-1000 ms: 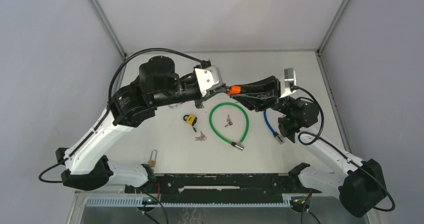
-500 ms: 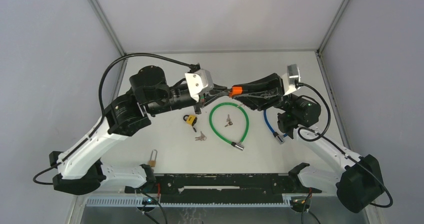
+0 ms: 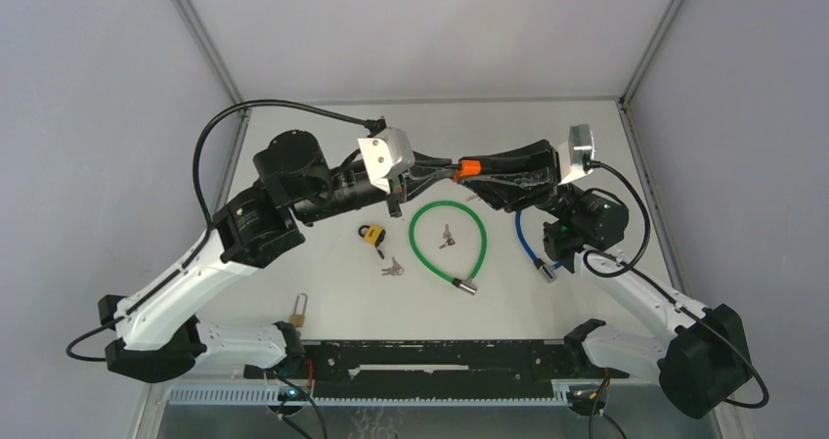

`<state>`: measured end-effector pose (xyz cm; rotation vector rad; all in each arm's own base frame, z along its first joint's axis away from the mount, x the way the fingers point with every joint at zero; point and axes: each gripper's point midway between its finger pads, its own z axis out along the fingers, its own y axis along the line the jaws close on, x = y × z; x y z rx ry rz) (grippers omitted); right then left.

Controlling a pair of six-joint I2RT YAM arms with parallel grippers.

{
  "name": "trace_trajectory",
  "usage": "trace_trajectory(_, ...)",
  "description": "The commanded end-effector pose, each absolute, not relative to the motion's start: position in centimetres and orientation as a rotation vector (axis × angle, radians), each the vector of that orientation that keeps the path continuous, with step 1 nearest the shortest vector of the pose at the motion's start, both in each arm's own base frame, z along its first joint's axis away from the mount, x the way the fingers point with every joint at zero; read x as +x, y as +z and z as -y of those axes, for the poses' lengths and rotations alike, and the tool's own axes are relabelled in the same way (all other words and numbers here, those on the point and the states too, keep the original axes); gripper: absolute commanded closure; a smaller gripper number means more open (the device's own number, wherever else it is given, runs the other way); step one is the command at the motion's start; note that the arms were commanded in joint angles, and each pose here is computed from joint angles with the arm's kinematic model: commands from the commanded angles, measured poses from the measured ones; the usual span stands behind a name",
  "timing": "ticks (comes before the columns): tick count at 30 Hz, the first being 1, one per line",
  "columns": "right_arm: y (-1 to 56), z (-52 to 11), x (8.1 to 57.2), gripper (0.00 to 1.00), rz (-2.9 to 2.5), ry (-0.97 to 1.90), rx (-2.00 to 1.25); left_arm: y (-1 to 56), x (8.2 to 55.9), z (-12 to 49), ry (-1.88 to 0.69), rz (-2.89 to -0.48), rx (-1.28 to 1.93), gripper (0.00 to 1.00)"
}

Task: Lock with the key
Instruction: Lock the lock.

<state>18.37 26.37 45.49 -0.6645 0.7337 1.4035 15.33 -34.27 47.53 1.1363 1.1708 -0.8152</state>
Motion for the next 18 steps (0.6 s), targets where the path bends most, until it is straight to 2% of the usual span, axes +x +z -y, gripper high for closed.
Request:
trace_trajectory(1, 40.2, -29.2, 23.4, 1.0, -1.026, 1.384, -0.574, 44.3, 6.9, 40.4, -1.251, -1.06, 1.342, 1.0)
trace_trajectory(9, 39.7, -29.0, 23.5, 1.0, -1.01, 1.394, -0.549, 46.6, 6.2, 42.1, -1.296, -1.021, 1.342, 1.0)
trace_trajectory(18, 43.7, -27.5, 23.2, 1.0, -0.911, 1.362, -0.571, 40.0, 5.4, 42.2, -1.303, -1.245, 1.494, 1.0)
